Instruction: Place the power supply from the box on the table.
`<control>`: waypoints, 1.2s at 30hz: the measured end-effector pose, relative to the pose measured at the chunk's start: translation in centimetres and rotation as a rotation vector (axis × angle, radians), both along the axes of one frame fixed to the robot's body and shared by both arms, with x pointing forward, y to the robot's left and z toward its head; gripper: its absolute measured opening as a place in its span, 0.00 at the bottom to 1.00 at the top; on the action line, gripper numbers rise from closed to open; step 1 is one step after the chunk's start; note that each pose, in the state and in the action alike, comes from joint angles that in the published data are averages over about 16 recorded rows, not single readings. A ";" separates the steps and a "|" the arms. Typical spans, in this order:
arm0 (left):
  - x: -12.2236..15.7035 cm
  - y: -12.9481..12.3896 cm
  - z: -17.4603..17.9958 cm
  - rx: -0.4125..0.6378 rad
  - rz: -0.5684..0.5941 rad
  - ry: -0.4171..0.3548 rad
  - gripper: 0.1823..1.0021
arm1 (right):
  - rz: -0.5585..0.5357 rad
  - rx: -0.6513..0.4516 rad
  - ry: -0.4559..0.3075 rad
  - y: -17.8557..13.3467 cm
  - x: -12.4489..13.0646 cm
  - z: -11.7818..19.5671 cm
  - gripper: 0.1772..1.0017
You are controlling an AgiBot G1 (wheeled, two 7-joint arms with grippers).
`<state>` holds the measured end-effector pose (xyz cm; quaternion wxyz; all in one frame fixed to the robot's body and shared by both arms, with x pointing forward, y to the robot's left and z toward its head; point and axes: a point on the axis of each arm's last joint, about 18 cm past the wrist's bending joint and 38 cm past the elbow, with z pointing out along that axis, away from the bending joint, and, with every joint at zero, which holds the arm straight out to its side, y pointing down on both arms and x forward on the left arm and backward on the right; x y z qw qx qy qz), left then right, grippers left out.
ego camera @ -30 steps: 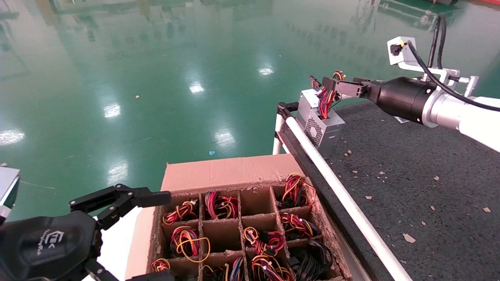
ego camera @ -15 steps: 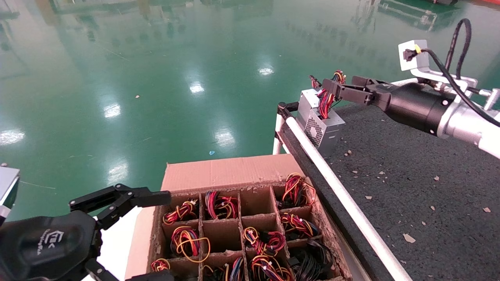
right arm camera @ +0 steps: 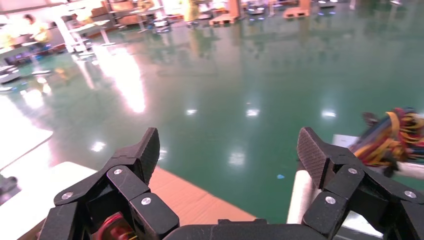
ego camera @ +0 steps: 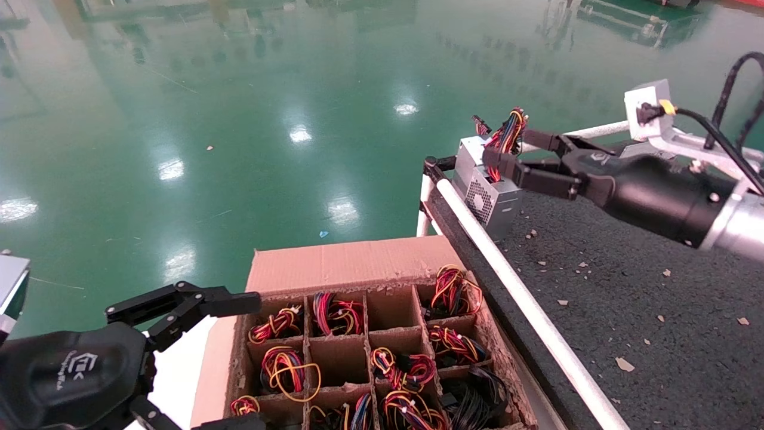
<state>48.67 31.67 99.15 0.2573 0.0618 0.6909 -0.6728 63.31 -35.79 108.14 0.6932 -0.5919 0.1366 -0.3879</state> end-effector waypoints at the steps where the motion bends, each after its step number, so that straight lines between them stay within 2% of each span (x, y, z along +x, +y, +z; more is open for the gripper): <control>1: 0.0 0.0 0.0 0.000 0.000 0.000 1.00 | 0.013 -0.009 -0.005 0.1 -0.4 -0.2 1.00; 15: 0.0 0.0 0.0 0.000 0.000 0.000 1.00 | 0.211 -0.155 -0.056 2.3 -6.8 -3.8 1.00; 29: 0.0 0.0 0.0 0.000 0.000 0.000 1.00 | 0.442 -0.316 -0.067 5.1 -14.2 -8.0 1.00; 36: 0.0 0.0 0.0 0.000 0.000 0.000 1.00 | 0.511 -0.359 -0.064 5.8 -16.3 -9.2 1.00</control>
